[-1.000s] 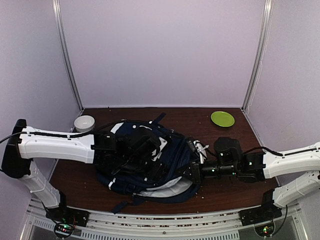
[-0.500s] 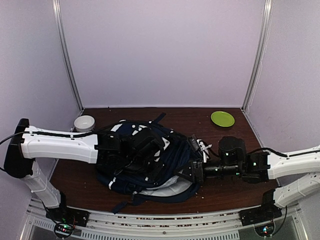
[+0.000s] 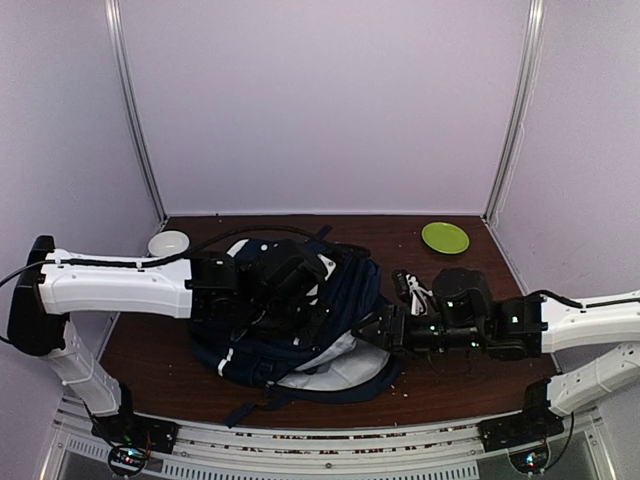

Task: Pack the student bag
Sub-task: Adjust the student bag at the center of the board.

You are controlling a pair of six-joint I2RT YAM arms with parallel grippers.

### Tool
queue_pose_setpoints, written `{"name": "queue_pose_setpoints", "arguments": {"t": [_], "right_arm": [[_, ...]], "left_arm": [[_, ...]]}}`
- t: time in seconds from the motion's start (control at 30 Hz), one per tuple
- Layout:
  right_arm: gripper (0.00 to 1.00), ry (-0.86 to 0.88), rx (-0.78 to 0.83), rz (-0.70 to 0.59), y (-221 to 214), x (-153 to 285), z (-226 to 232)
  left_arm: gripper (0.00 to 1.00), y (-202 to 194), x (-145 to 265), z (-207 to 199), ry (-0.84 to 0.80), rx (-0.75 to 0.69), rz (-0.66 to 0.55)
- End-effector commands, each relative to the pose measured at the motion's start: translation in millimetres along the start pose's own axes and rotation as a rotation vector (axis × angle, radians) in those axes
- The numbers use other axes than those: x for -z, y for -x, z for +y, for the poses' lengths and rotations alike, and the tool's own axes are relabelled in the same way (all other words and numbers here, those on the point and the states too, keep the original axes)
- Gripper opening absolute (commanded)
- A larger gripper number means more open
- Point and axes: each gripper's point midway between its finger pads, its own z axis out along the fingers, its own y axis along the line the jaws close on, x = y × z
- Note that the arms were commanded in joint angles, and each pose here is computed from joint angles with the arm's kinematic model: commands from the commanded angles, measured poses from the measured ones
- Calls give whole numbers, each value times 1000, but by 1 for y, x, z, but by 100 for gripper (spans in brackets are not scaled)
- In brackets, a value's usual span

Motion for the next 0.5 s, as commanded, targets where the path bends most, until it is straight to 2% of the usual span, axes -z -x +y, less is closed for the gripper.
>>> {"name": "queue_pose_setpoints", "arguments": {"t": [0.0,0.47], "right_arm": [[57,-113,-99,-57,9,-5,-16],[62,-167,6,-105,34,-5,5]], "left_arm": [[0,70,17,8,23,75,-227],[0,48,24,19,31,94,-196]]}}
